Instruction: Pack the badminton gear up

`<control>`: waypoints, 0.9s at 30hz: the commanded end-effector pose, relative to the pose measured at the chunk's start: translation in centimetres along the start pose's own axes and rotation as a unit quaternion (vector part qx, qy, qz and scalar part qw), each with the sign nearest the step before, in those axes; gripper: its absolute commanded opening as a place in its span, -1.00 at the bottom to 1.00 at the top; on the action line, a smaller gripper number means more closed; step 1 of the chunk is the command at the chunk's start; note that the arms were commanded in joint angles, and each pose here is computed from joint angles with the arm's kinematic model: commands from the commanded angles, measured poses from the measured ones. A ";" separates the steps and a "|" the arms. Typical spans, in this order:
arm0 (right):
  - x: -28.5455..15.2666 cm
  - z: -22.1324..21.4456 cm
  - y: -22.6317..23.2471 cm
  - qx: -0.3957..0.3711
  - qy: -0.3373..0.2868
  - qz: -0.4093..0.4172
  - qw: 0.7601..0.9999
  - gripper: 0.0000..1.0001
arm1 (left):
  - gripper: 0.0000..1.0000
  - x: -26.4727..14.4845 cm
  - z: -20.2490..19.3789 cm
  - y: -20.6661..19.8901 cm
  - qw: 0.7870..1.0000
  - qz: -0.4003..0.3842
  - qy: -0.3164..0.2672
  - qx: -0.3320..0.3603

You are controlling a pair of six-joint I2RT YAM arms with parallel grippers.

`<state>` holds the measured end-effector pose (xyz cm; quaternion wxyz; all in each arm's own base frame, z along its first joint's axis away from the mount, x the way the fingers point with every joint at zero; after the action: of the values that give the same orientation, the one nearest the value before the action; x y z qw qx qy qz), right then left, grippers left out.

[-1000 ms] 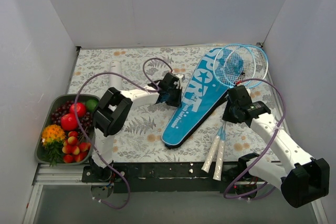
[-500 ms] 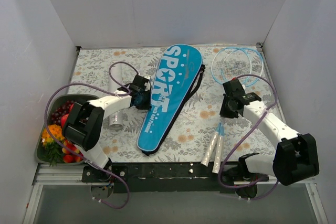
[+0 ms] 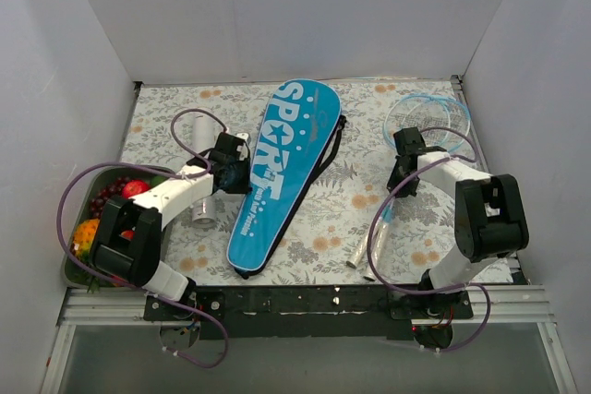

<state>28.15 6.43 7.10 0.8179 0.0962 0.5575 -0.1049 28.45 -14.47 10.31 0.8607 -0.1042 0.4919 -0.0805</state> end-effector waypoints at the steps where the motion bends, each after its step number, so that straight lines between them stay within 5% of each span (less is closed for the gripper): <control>1: 0.4 4.0 1.9 0.018 -0.052 0.023 0.998 -0.97 | -1.00 -0.9 0.0 0.8 1.000 -0.007 -0.010 0.009; 4: 1.1 4.1 2.0 0.015 -0.047 0.018 0.999 -0.94 | -1.00 -0.5 -0.3 1.1 1.000 -0.011 -0.005 0.009; 7: 1.2 4.3 1.9 0.008 -0.046 0.013 0.999 -0.60 | -0.98 -0.3 -0.4 1.2 1.000 -0.013 -0.001 0.009; 14: -1.0 5.4 1.4 -0.007 -0.073 0.002 0.997 0.29 | -0.01 -0.8 0.2 0.8 0.999 -0.024 -0.007 0.021; 19: -3.9 6.0 1.2 -0.007 -0.102 0.014 0.995 0.32 | 0.30 -2.5 2.1 0.3 0.999 -0.022 -0.029 0.034; 27: -7.9 4.7 1.6 -0.039 -0.123 0.080 0.988 0.27 | 0.35 -6.1 2.3 -4.2 0.996 -0.030 -0.051 0.072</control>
<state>31.17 6.58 14.84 0.8857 0.1024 0.4475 -0.0695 28.73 -14.52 14.17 0.8739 -0.0846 0.4648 -0.1143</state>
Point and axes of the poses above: each gripper's point midway between its finger pads, its own x axis out along the fingers, its own y axis along the line the jaws close on, z = x × y, the point moved 5 cm from there along -x, back along the fingers, and after that the axes turned 6 degrees about -x, right-handed, at the moved point
